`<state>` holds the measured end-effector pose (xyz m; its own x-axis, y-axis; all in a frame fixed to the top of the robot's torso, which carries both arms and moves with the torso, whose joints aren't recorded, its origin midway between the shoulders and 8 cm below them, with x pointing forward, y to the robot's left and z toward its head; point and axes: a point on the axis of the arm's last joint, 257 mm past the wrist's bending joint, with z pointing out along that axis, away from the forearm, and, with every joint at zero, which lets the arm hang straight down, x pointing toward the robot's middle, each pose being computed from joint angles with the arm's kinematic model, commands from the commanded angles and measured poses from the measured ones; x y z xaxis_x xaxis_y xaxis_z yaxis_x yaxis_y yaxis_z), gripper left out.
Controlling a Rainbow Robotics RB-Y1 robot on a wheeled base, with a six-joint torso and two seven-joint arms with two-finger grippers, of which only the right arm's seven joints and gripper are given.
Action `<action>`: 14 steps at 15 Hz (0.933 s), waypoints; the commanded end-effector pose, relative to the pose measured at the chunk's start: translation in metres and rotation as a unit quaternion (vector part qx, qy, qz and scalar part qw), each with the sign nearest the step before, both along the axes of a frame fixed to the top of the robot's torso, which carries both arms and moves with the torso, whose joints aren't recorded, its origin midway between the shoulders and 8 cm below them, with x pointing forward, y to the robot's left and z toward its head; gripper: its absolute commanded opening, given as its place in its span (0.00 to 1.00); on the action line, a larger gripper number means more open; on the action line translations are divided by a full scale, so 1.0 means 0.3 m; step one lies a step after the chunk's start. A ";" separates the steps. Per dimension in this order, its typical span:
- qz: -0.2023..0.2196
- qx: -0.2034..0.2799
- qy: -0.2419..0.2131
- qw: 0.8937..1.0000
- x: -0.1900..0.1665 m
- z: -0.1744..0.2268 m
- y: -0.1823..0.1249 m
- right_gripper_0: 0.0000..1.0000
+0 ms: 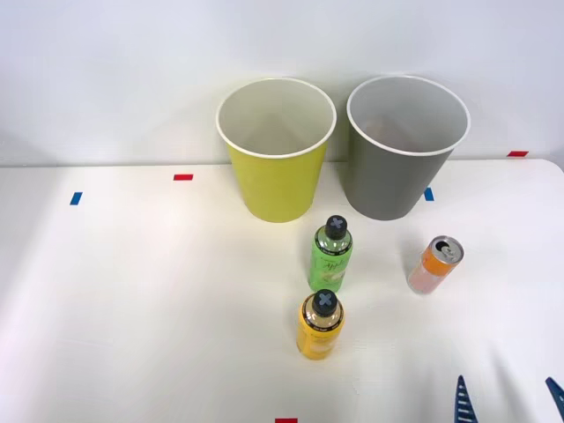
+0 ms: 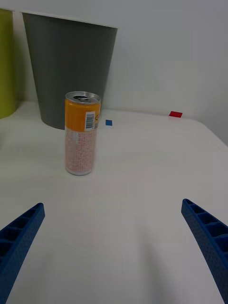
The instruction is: Put cans in the gray bin, plastic bottles in the light green bin
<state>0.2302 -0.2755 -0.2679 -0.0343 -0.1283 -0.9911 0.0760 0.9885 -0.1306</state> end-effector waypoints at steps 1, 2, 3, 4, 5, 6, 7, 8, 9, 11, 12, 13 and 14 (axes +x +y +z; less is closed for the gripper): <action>0.020 0.017 0.001 1.000 -0.018 -0.030 0.074 1.00; 0.031 0.022 0.001 0.999 -0.022 -0.032 0.105 1.00; 0.036 0.030 0.001 0.999 -0.026 -0.032 0.125 1.00; 0.038 0.034 -0.002 0.999 -0.032 -0.027 0.137 1.00; 0.039 0.035 -0.002 0.999 -0.034 -0.026 0.143 1.00; 0.038 0.037 0.001 0.999 -0.043 -0.031 0.146 1.00; 0.036 0.037 0.003 0.999 -0.049 -0.034 0.145 1.00; 0.034 0.039 0.005 0.999 -0.055 -0.038 0.147 1.00; 0.034 0.039 0.007 0.999 -0.060 -0.040 0.151 1.00; 0.030 0.045 0.011 0.998 -0.071 -0.046 0.154 1.00; 0.029 0.050 0.012 0.998 -0.076 -0.048 0.158 1.00; 0.027 0.054 0.014 0.998 -0.082 -0.052 0.160 1.00; 0.027 0.054 0.014 0.998 -0.082 -0.052 0.160 1.00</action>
<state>0.2061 -0.2279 -0.2830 -0.0571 -0.0259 -0.9980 0.0183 0.9995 -0.0270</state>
